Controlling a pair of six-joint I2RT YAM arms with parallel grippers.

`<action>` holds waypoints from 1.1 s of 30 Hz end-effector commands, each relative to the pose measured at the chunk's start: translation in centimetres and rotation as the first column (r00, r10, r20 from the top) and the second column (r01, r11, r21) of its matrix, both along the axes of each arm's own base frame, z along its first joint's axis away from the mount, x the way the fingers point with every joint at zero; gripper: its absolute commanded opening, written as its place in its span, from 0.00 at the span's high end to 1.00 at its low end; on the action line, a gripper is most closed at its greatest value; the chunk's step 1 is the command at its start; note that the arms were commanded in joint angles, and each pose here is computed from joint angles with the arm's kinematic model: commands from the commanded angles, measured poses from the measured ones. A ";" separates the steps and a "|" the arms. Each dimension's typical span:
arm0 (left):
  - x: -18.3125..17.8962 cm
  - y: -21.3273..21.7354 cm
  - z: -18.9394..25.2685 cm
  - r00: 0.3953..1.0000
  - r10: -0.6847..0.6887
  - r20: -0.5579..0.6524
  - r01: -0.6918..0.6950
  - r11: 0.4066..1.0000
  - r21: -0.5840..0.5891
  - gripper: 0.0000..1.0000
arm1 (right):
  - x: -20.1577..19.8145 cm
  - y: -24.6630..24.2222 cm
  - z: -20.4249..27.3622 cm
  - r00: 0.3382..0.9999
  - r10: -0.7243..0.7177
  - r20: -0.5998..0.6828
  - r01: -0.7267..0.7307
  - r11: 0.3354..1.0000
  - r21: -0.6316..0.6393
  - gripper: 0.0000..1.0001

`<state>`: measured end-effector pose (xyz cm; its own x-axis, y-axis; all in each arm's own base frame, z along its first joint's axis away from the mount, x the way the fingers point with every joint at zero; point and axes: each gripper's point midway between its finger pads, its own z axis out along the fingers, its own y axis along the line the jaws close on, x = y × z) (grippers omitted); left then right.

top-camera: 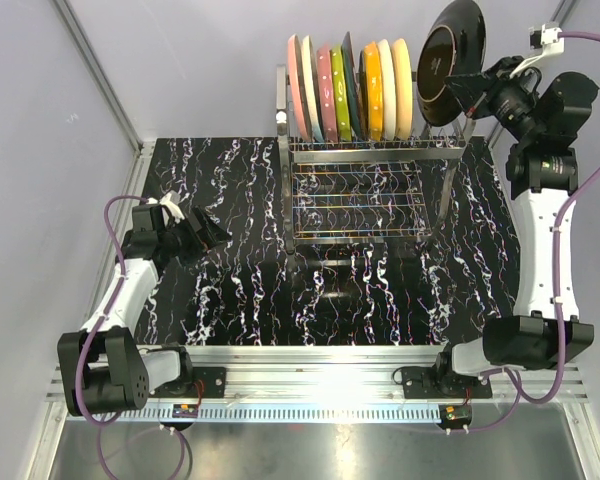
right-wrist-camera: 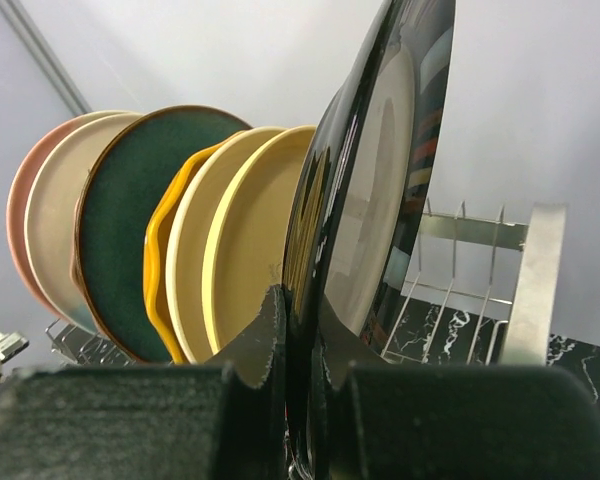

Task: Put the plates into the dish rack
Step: Insert the plate into the dish rack

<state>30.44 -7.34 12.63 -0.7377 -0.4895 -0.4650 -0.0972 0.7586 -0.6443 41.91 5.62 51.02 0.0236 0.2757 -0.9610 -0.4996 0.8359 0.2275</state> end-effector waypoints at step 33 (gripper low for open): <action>0.9 -1.0 1.0 0.997 -0.055 0.050 0.057 0.998 -0.041 0.01 | 1.1 1.1 0.7 0.989 0.040 0.145 -0.016 0.986 -0.168 0.93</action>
<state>30.30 -7.85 12.36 -0.7565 -0.4835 -0.4403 -0.0893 0.7434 -0.6629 43.29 6.52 47.56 -0.0252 0.2037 -0.9787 -0.5430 0.8192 0.1845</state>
